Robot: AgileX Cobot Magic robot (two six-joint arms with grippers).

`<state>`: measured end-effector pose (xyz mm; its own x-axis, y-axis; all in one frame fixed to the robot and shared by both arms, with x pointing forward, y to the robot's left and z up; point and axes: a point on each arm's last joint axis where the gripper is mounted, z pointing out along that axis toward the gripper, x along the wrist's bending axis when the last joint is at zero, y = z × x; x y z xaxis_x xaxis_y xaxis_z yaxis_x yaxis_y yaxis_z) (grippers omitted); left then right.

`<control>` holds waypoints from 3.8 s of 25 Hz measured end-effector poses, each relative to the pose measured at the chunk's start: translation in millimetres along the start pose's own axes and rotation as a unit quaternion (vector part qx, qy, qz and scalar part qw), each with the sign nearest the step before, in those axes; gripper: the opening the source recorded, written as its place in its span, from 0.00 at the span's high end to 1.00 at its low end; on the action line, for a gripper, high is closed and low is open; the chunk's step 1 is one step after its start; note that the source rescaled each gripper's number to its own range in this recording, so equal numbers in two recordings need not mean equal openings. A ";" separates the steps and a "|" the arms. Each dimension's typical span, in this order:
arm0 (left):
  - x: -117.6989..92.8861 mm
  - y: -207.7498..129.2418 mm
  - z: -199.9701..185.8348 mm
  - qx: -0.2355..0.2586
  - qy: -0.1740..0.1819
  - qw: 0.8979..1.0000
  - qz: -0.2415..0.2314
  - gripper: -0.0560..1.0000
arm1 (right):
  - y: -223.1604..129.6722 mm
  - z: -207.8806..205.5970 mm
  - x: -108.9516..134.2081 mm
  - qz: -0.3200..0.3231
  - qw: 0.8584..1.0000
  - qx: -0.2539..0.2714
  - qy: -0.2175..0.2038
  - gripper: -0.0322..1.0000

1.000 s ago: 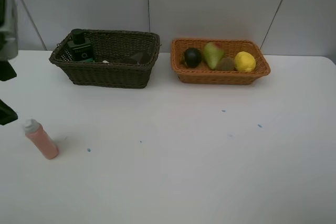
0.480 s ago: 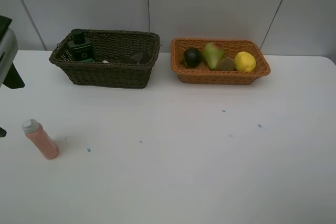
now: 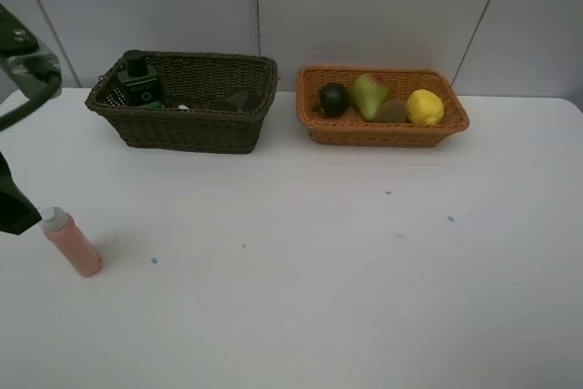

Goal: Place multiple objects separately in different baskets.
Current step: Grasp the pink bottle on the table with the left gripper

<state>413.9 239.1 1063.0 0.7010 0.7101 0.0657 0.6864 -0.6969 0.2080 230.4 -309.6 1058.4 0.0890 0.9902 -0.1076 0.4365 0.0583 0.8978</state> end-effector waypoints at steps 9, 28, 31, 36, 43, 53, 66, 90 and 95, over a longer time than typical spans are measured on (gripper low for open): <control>19.3 -4.3 9.0 0.087 0.053 0.966 0.238 0.00 | 0.0 0.0 0.0 0.000 1.000 0.000 0.000 0.00; 45.0 22.2 74.2 0.123 0.007 0.925 0.360 0.00 | 0.0 0.0 0.0 0.000 1.000 0.000 0.000 0.00; 45.2 22.5 78.8 0.123 0.003 0.919 0.375 0.00 | 0.0 0.0 0.0 0.000 1.000 0.000 0.000 0.00; 43.8 20.7 87.2 0.110 0.009 0.904 0.412 0.00 | 0.0 0.0 0.0 0.000 1.000 0.000 0.000 0.00; 40.9 16.7 104.7 0.079 0.035 0.858 0.506 0.00 | 0.0 0.0 0.0 0.000 1.000 0.000 0.000 0.00; 38.2 11.7 111.4 0.079 0.031 0.807 0.585 0.00 | 0.0 0.0 0.0 0.000 1.000 0.000 0.000 0.00; 39.1 10.6 138.2 0.103 -0.021 0.796 0.596 0.00 | 0.0 0.0 0.0 0.000 1.000 0.000 0.000 0.00; 39.7 13.1 146.7 0.095 -0.019 0.788 0.607 0.38 | 0.0 0.0 0.0 0.000 1.000 0.000 0.000 0.00; 39.3 12.0 146.6 0.100 -0.019 0.822 0.560 0.53 | 0.0 0.0 0.0 0.000 1.000 0.000 0.000 0.00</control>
<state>478.0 243.9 925.0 0.9177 -0.3900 0.0760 -0.3789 -0.9166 -0.1275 230.4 -309.6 1058.4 0.0890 0.9902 -0.1076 0.4365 0.0583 0.8978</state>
